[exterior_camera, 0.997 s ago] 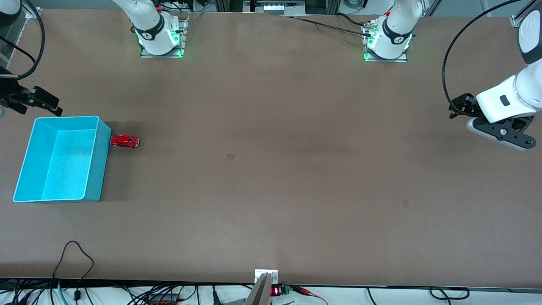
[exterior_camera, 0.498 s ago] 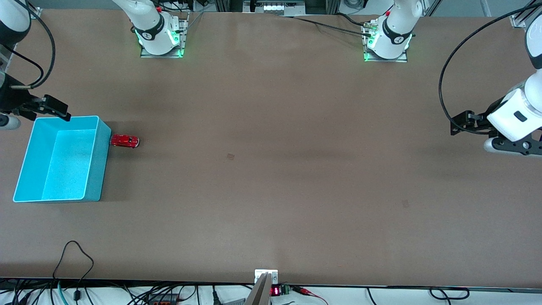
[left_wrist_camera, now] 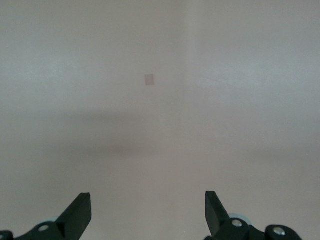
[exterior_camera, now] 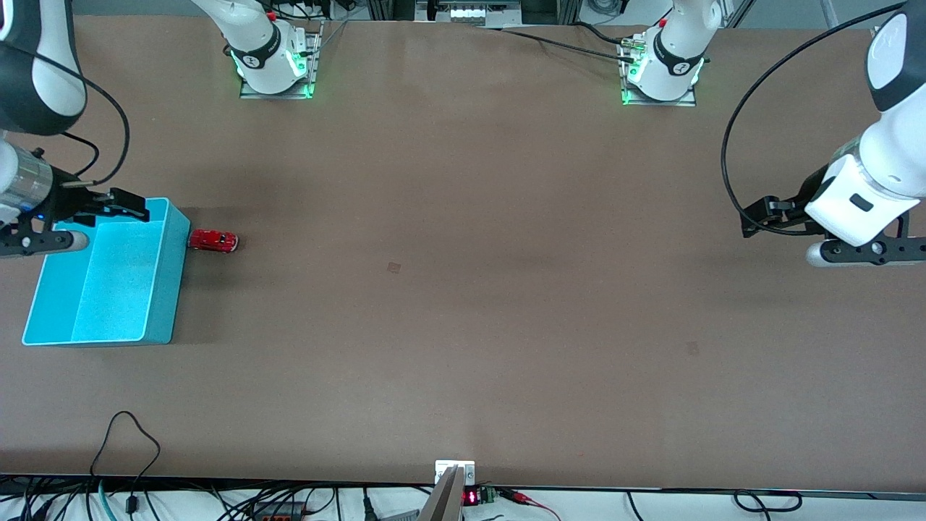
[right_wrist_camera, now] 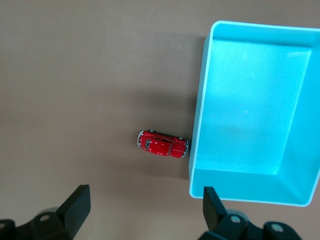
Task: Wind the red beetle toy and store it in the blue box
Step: 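Move the right gripper over the red car beside the blue box, then lower the right gripper and grasp the red car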
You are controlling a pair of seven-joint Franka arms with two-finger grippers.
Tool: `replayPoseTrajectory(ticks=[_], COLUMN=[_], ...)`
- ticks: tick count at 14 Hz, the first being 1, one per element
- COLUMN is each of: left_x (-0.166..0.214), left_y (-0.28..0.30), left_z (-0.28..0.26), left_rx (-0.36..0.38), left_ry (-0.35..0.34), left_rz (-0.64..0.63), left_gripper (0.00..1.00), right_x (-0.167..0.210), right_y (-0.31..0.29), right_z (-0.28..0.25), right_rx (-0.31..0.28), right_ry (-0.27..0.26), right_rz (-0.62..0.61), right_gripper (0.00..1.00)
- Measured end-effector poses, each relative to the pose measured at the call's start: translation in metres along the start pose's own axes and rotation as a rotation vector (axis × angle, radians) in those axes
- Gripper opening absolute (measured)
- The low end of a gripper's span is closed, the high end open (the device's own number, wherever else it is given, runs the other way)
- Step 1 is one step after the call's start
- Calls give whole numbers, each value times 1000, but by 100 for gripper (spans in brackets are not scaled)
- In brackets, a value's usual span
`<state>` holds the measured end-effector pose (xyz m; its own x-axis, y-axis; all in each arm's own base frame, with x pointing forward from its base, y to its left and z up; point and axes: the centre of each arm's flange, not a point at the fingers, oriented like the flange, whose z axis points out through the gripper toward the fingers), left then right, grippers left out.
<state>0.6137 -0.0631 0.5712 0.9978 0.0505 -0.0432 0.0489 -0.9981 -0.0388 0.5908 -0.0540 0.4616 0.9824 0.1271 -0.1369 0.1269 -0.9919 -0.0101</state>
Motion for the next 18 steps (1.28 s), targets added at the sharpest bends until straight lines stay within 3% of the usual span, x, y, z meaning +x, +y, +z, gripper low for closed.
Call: replayPoseTrajectory(ticks=[4, 6, 9, 14, 18], left_x=[-1, 0, -4, -33, -52], left_y=[-1, -5, -5, -6, -13], left_z=[-5, -5, -6, -7, -4], left_rx=[-1, -1, -39, -36, -20], left_ry=[8, 6, -1, 61, 50], left_rz=[-4, -9, -26, -55, 39], left_gripper=[100, 100, 100, 100, 100], right_x=[14, 27, 41, 23, 3], right_y=[-8, -8, 1, 0, -8], right_z=[18, 36, 68, 145, 192], right_rx=[-2, -7, -18, -17, -19], right_ry=[-1, 12, 32, 19, 11], right_rz=[-64, -158, -326, -657, -988], right_gripper=[100, 100, 100, 100, 100])
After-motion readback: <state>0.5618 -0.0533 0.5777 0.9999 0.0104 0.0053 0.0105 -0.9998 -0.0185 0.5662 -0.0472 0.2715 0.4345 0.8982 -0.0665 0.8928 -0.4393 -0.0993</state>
